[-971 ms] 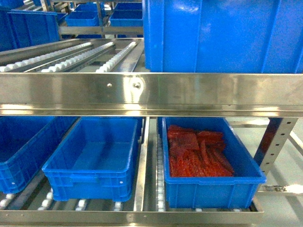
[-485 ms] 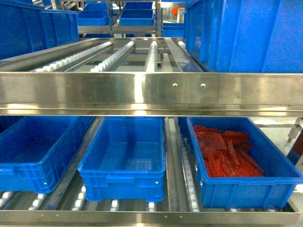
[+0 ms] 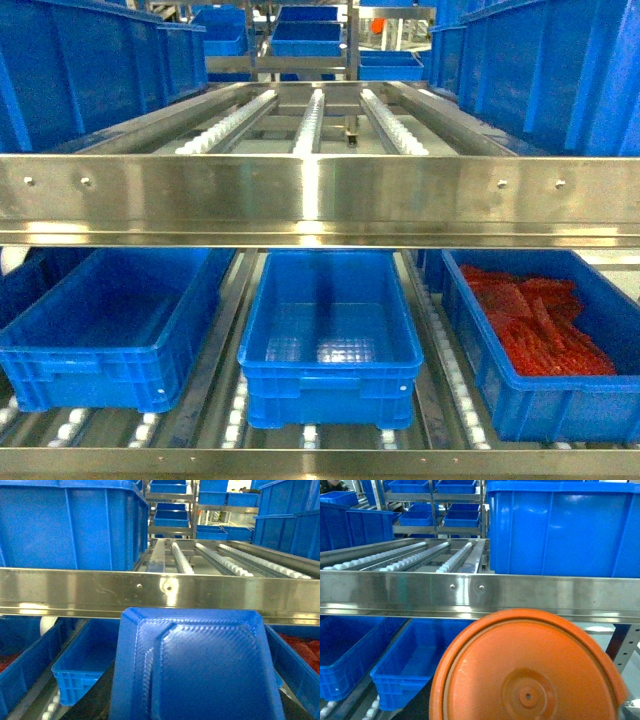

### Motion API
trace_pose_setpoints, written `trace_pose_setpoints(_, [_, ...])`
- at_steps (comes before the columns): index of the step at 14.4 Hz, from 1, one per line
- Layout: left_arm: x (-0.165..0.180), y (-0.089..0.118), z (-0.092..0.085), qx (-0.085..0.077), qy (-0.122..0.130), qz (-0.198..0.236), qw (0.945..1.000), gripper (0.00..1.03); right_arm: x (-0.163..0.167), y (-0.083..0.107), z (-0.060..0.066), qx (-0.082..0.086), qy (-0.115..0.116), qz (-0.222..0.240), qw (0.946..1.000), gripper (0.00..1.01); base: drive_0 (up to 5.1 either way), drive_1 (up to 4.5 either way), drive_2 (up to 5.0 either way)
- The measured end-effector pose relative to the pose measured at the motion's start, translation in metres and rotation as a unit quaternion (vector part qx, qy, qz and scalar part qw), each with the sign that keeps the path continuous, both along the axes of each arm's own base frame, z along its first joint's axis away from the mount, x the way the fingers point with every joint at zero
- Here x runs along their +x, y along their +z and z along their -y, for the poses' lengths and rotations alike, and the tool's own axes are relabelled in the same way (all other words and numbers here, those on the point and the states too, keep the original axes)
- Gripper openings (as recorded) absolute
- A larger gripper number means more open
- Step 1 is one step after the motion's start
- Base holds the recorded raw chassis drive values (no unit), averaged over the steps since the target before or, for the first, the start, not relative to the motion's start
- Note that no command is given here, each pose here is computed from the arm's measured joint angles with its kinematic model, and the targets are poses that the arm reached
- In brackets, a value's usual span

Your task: Sort blue parts and orange caps into right shelf containers

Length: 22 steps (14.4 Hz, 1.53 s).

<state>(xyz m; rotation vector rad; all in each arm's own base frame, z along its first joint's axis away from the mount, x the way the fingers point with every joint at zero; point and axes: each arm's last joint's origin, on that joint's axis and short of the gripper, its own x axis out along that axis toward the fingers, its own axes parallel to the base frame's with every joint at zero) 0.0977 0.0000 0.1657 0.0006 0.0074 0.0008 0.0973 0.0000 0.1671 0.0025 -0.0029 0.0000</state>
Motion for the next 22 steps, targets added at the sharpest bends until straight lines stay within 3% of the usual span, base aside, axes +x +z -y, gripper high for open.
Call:
trace_pose_setpoints(13, [0.0,0.0,0.0,0.0,-0.001,0.0,1.0,0.42,0.0,-0.0001,0.0,0.0,0.0,-0.001,1.0,0.44,-4.9,2.46,2.5])
trace_pose_setpoints(22, [0.0,0.0001,0.0,0.0,0.0,0.001,1.0,0.42,0.0,-0.0002,-0.0001,0.0,0.002,-0.001,1.0,0.44,0.0,0.0,0.0])
